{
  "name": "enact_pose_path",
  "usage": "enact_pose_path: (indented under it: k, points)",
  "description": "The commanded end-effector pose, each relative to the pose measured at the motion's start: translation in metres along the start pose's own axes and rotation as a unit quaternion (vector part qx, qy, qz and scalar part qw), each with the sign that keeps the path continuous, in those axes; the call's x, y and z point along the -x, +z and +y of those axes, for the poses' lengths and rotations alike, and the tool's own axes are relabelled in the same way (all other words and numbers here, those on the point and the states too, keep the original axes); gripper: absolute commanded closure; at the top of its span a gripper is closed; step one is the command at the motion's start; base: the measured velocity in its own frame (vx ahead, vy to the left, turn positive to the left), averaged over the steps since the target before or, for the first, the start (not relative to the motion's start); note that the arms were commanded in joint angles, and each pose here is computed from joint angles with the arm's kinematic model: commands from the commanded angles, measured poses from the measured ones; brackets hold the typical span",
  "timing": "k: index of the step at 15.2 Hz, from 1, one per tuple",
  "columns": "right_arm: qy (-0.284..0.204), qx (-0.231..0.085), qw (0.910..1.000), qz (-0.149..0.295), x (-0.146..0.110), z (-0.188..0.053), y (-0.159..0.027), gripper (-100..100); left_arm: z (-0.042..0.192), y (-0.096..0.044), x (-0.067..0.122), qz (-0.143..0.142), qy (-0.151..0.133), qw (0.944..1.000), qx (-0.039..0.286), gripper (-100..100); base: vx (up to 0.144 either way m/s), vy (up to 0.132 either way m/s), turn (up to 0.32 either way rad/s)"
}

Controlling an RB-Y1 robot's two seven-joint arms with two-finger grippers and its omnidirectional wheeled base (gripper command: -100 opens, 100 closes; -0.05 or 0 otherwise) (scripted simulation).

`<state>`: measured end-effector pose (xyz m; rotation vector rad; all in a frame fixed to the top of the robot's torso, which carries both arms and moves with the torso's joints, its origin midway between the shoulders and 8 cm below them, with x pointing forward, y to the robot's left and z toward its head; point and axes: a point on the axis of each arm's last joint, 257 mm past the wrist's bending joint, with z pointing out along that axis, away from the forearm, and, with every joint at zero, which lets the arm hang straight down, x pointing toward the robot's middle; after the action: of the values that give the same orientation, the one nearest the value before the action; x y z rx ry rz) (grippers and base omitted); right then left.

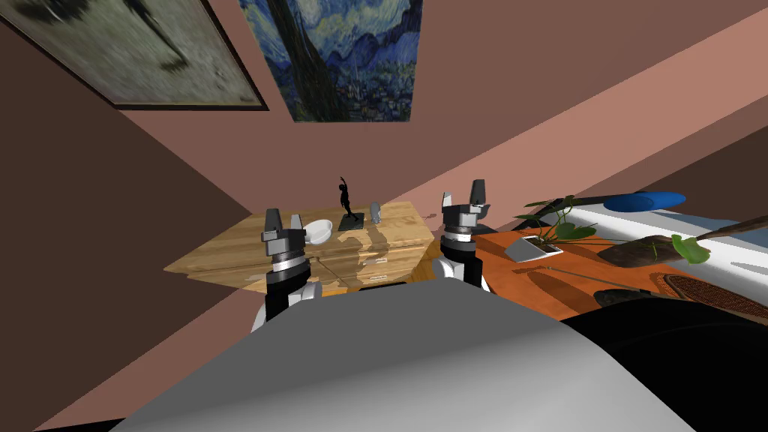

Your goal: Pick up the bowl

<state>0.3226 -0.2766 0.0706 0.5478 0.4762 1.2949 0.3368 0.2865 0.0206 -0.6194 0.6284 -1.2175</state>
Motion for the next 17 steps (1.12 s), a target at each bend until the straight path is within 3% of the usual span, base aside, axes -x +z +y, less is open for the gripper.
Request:
enact_pose_path:
  k: [1,5,9,17]
  points:
    - [0.0,0.0,1.0,0.0,0.0,0.0,0.0,0,0.004,0.001,-0.005,0.02,0.003,0.9998,0.006,-100,0.0,0.0,0.0]
    - [0.0,0.0,1.0,0.0,0.0,0.0,0.0,0,0.015,0.004,-0.012,0.047,0.003,0.9987,0.021,-100,-0.014,0.002,0.007]
    - [0.0,0.0,1.0,0.0,0.0,0.0,0.0,0,0.039,0.011,-0.021,0.078,-0.005,0.9954,0.056,-100,-0.025,0.005,0.01]
    - [0.0,0.0,1.0,0.0,0.0,0.0,0.0,0,0.076,0.018,-0.027,0.097,-0.02,0.9884,0.116,-100,-0.022,0.006,0.01]
